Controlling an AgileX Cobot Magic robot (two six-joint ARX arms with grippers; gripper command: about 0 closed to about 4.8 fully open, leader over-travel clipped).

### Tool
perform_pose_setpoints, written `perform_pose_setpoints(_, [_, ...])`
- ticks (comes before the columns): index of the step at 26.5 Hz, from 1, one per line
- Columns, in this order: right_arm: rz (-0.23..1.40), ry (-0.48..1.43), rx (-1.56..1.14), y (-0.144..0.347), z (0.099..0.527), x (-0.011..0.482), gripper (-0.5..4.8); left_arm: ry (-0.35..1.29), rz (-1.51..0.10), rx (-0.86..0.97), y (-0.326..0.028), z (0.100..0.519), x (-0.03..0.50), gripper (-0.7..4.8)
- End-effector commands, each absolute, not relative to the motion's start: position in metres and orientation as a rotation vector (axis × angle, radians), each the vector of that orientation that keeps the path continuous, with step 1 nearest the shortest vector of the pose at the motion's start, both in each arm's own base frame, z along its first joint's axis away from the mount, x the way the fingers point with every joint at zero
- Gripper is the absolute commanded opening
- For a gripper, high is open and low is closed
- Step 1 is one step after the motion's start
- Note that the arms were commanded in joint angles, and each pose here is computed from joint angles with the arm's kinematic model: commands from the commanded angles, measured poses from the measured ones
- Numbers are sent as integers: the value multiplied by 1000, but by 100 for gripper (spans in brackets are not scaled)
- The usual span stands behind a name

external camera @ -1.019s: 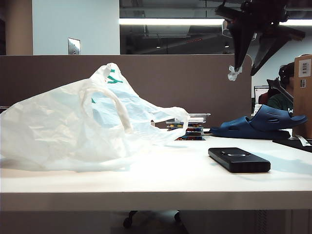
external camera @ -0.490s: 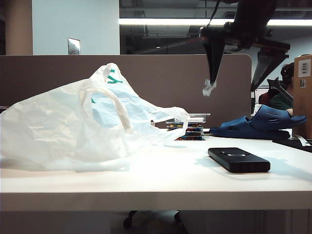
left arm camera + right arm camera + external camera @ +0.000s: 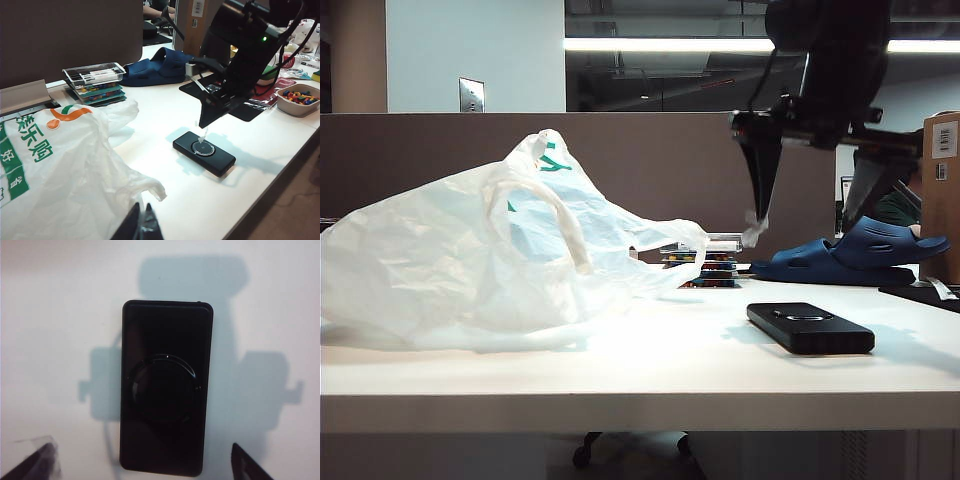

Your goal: Put the power bank into the bag.

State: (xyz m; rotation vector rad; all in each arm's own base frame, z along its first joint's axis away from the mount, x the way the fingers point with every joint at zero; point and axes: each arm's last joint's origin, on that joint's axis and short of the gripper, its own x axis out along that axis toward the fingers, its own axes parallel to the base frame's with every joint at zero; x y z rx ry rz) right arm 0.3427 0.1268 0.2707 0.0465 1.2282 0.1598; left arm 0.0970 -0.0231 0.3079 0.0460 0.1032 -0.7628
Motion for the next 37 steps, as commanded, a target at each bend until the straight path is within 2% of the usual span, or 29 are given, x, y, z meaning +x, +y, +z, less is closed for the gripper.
perform_pose_setpoints(1, [157,1189,55,128,264,345,473,92,-769,53,-23,310,97,-6])
perform_pose_setpoints(14, [107,1267,44,132,219,355,473,119,-770,43,-23,307,96,-6])
perform_pose_setpoints(21, [113,1231,55,134,216,361,472,135,-770,37,-23,306,96,-6])
perform_pose_setpoints(37, [104,1289,44,137,192,367,472,135,-770,37,-23,306,96,-6])
